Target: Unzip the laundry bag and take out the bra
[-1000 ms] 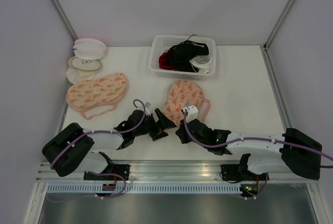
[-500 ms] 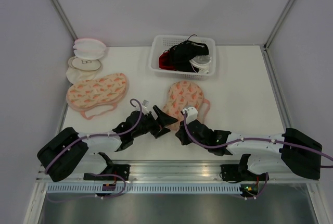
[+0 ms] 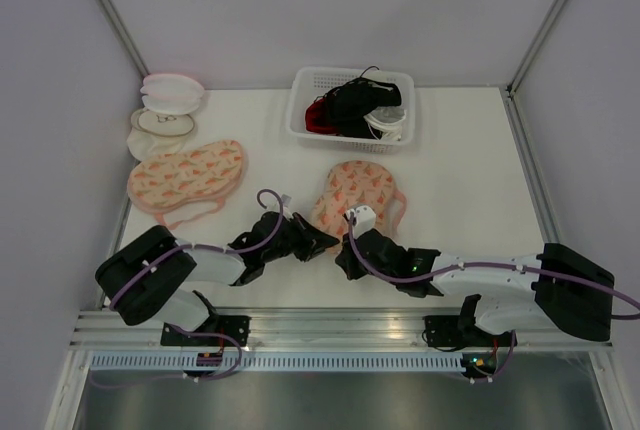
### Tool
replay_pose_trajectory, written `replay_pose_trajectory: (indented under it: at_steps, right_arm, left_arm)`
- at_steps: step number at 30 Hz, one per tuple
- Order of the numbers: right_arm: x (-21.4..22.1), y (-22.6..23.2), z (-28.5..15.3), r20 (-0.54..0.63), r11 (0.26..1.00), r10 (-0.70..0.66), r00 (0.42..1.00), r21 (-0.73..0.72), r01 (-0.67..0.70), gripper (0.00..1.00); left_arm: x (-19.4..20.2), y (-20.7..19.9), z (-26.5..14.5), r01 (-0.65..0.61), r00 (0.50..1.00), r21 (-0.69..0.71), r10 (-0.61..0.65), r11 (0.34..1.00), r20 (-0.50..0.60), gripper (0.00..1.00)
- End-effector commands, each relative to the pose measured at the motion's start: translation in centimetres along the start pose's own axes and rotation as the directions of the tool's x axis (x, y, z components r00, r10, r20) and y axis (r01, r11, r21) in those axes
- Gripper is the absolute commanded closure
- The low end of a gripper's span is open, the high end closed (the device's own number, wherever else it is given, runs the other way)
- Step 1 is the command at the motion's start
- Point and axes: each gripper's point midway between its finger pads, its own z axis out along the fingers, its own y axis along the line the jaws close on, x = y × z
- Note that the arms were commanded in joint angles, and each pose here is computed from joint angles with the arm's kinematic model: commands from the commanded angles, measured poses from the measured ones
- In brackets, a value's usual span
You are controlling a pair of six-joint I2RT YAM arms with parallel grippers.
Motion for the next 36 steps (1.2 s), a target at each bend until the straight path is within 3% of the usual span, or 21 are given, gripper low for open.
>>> replay_pose_trajectory:
  at_steps: [1, 8, 16, 20, 25, 31, 32, 35, 36]
  right_arm:
    - [-0.7, 0.4, 0.0, -0.012, 1.000, -0.005, 1.000, 0.024, 0.005, 1.00]
    - [0.1, -5.2, -1.7, -0.044, 0.948, 0.006, 0.999, 0.318, 0.008, 0.99]
    - [0.0, -9.9, -2.7, -0.029, 0.883, 0.058, 0.998, 0.469, -0.038, 1.00]
    - [-0.8, -12.4, -3.6, 0.001, 0.835, 0.074, 0.997, 0.546, -0.063, 1.00]
    - [-2.0, -13.7, -4.6, 0.042, 0.809, 0.080, 0.996, 0.581, -0.090, 1.00]
    - [-2.0, -12.5, -4.1, 0.027, 0.857, 0.075, 0.997, 0.510, -0.078, 0.99]
    - [-2.3, -12.1, -3.8, 0.041, 0.868, 0.079, 0.996, 0.489, -0.089, 1.00]
    - [-2.2, -11.4, -3.2, 0.042, 0.888, 0.089, 0.995, 0.449, -0.099, 1.00]
    - [-2.0, -11.2, -2.9, 0.030, 0.893, 0.093, 0.995, 0.439, -0.097, 1.00]
  left_arm:
    - [-0.9, -2.5, 0.2, -0.052, 0.998, 0.068, 0.049, 0.996, 0.039, 0.98]
    - [-1.0, -1.8, 0.0, -0.126, 0.992, 0.069, 0.128, 0.990, -0.021, 0.98]
    - [0.7, -2.6, -0.3, -0.253, 0.942, 0.178, 0.284, 0.951, -0.178, 0.98]
    - [-0.1, -2.5, -0.5, -0.306, 0.918, 0.198, 0.344, 0.931, -0.197, 0.98]
    - [-0.8, -2.6, -0.1, -0.380, 0.857, 0.211, 0.429, 0.901, -0.287, 0.98]
    - [-1.5, -4.6, 2.4, -0.387, 0.807, 0.278, 0.469, 0.879, -0.360, 0.98]
    - [-2.0, -5.4, 3.0, -0.389, 0.808, 0.281, 0.471, 0.877, -0.353, 0.94]
    - [-3.1, -5.1, 4.8, -0.374, 0.832, 0.229, 0.435, 0.899, -0.346, 0.50]
    - [-3.7, -5.0, 5.3, -0.371, 0.848, 0.202, 0.419, 0.906, -0.324, 0.28]
